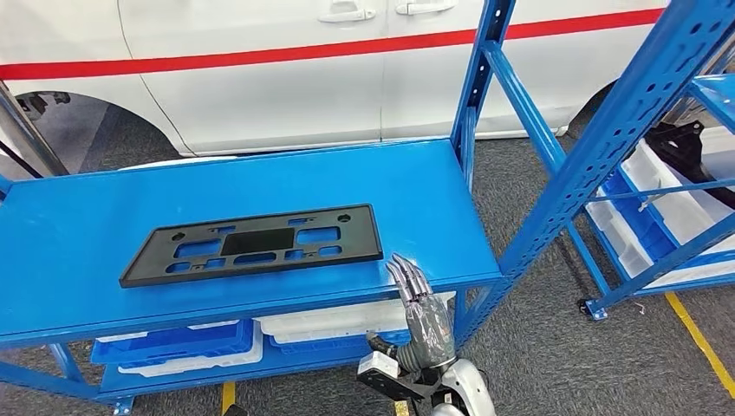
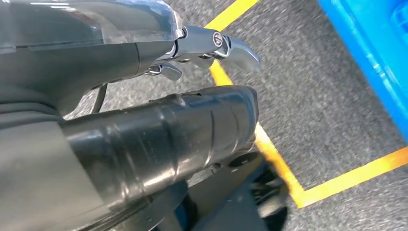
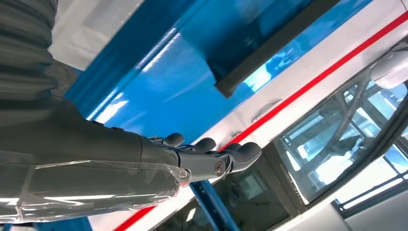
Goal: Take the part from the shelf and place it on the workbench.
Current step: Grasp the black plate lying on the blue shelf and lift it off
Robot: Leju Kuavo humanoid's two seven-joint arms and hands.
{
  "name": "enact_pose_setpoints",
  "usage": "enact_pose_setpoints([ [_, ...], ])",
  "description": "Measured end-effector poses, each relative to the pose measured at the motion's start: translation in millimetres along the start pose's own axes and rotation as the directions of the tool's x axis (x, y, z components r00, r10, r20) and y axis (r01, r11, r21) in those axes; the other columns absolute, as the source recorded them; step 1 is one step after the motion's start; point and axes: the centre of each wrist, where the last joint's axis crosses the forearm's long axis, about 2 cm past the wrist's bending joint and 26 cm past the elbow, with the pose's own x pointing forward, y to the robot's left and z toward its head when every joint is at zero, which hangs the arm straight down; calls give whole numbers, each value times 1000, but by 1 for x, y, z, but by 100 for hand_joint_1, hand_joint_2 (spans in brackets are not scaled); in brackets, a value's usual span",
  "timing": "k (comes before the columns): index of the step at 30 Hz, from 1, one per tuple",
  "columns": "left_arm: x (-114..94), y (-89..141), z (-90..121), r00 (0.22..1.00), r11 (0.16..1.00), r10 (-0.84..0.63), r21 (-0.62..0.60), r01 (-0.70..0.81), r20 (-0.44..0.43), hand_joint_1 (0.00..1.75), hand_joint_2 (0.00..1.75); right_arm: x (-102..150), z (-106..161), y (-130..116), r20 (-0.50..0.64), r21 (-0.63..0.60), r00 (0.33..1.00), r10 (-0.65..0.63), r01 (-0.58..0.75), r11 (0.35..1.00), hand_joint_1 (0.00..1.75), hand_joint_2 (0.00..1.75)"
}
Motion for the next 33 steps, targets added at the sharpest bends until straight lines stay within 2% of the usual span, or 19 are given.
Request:
enact_pose_setpoints([
  [18,4,-1,-2,1000,1000,-20,-19,20,3,0,0,-6,-2,3,18,6,999,51,-51,999,0,175],
  [33,7,1,-5,998,998,-69,12,69,-14,0,0,-4,-26,-6,74,-35,993,93,-90,995,0,175],
])
